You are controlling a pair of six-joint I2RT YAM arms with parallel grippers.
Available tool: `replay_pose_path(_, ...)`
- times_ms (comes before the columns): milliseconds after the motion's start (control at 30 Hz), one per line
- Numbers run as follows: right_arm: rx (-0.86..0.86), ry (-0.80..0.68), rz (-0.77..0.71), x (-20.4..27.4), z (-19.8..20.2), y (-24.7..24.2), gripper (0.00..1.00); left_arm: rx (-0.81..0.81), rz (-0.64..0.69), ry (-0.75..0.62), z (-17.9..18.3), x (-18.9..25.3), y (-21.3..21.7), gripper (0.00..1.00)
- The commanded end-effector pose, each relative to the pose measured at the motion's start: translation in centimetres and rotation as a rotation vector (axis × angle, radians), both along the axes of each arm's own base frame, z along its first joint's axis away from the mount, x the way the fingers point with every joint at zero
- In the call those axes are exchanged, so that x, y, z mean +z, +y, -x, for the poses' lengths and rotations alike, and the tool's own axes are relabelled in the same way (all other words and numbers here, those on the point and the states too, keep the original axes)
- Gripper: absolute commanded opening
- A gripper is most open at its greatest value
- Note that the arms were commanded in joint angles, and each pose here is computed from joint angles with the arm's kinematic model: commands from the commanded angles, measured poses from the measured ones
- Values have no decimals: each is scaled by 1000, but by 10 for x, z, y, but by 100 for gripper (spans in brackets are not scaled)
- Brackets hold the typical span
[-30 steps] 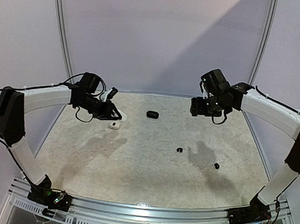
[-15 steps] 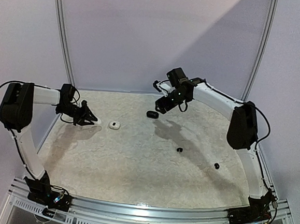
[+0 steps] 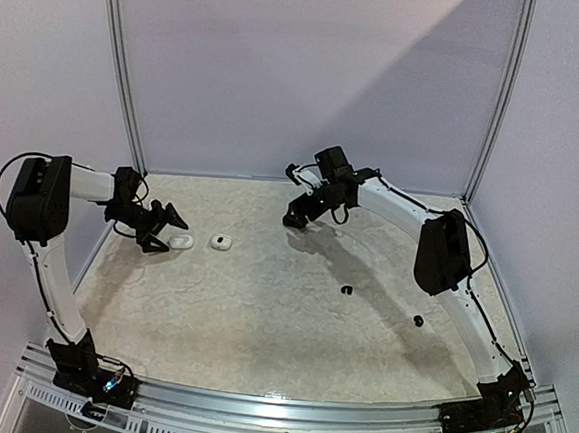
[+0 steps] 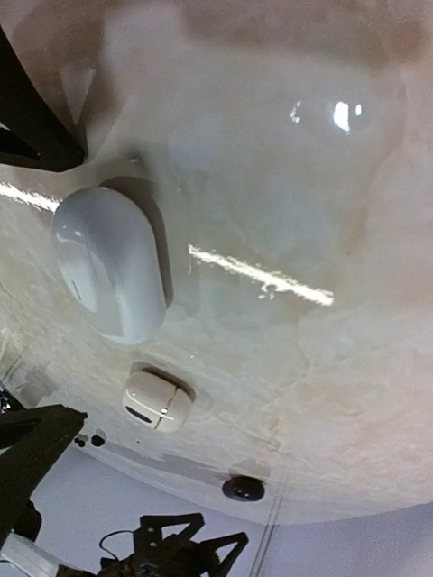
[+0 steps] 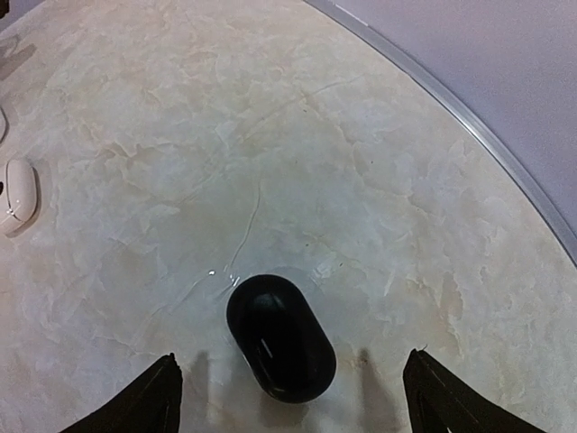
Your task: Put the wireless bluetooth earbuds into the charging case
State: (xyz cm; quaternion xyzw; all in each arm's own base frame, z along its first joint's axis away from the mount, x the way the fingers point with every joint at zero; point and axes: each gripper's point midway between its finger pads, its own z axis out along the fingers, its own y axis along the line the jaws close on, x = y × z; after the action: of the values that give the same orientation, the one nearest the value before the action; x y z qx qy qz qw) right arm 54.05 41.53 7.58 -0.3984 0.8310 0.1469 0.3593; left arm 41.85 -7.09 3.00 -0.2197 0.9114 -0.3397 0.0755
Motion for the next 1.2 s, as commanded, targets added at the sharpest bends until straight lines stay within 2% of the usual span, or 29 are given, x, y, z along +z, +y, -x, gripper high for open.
replay_pose_path(0,-22,33,-63,1,-5,3,87,6,-174,65,10,-7,27,94)
replay_pose_path(133,-77,101,-117,0,-2,5,87,-99,-264,-46,-7,26,29,95)
replay_pose_path(200,-113,154,-186,3,-4,5,87,-223,-329,-188,-33,57,23,94)
replay_pose_path(300,-220,241,-330,10,-13,0,88,-569,-462,-473,-61,108,-17,92)
replay_pose_path(400,-305,219,-448,47,-31,-15,89,-902,-572,-691,-73,137,-63,94)
replay_pose_path(533,-423,308,-602,51,-45,-35,89,-1160,-574,-864,-83,142,-126,96)
replay_pose_path(667,-486,411,-730,56,-36,-43,91,-1294,-442,-925,-82,121,-195,99)
replay_pose_path(767,-512,415,-719,58,-30,-49,91,-1337,-445,-921,-90,87,-231,99)
replay_pose_path(867,-538,439,-753,54,-31,-49,87,-1280,-491,-952,-111,67,-258,99)
replay_pose_path(1033,-634,598,-908,12,-42,-34,75,-1055,-442,-922,-137,61,-268,98)
replay_pose_path(1100,-687,667,-965,-8,-46,-30,72,-946,-405,-872,-144,56,-267,92)
replay_pose_path(1167,-715,699,-981,-18,-48,-27,70,-809,-310,-777,-147,49,-269,85)
